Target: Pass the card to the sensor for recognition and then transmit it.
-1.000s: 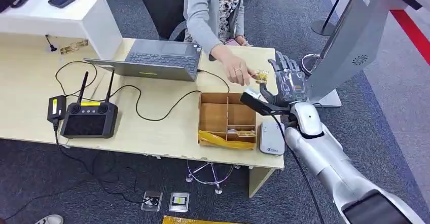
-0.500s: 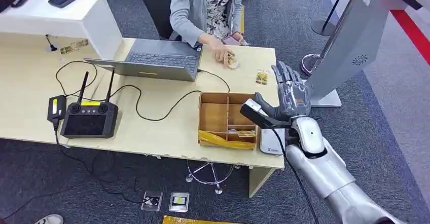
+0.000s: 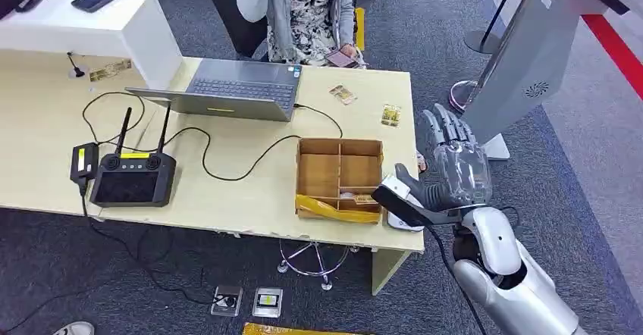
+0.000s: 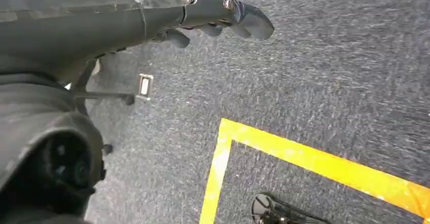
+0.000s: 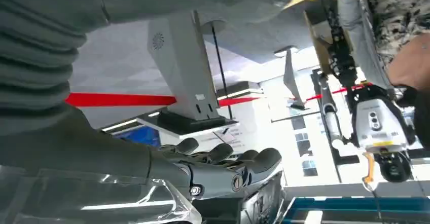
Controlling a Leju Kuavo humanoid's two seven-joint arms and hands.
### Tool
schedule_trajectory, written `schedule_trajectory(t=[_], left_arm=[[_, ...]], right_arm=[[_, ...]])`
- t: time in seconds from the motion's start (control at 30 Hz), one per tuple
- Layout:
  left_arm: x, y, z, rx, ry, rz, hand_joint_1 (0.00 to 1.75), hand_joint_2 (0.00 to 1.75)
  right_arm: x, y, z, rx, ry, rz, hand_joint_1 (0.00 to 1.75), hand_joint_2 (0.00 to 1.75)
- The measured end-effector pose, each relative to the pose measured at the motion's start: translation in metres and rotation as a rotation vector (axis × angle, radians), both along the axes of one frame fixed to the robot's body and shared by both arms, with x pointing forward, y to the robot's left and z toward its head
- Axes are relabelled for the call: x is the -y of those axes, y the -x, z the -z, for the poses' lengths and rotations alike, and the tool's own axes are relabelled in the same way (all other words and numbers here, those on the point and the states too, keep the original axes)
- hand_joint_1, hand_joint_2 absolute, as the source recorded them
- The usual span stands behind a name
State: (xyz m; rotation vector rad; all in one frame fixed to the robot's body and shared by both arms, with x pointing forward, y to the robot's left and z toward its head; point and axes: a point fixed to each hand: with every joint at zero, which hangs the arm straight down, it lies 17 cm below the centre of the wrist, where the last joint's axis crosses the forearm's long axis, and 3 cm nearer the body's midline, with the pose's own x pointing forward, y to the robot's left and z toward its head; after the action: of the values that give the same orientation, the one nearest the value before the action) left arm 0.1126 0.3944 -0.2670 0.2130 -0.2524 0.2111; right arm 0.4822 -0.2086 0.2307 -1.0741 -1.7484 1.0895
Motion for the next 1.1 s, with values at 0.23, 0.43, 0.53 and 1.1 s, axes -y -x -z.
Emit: schedule_trajectory(t=[0.23,0.43,0.53,1.1], left_arm=[[0.0,0.003,0.001,-0.02,-0.014,-0.055,0.0,0.0],[0.004,0.004,0.002,-0.027,-0.026,-0.047,0.0,0.0],[0.007,0.001,0.002,-0.025,-0.023,-0.039,0.0,0.0],[0.024,-0.003,0.003,-0.005,0.028,0.007,0.0,0.0]], right_arm=[[-0.028,0.031,-0.003,-0.028,-0.073,-0.084,0.0,1.75],[-0.042,0.05,0.019,-0.07,-0.113,-0.065,0.0,1.75],[-0.055,0.057,0.029,-0.074,-0.114,-0.067,0.0,1.75],[-0.114,0.068,0.089,-0.133,-0.051,-0.044,0.0,1.75]])
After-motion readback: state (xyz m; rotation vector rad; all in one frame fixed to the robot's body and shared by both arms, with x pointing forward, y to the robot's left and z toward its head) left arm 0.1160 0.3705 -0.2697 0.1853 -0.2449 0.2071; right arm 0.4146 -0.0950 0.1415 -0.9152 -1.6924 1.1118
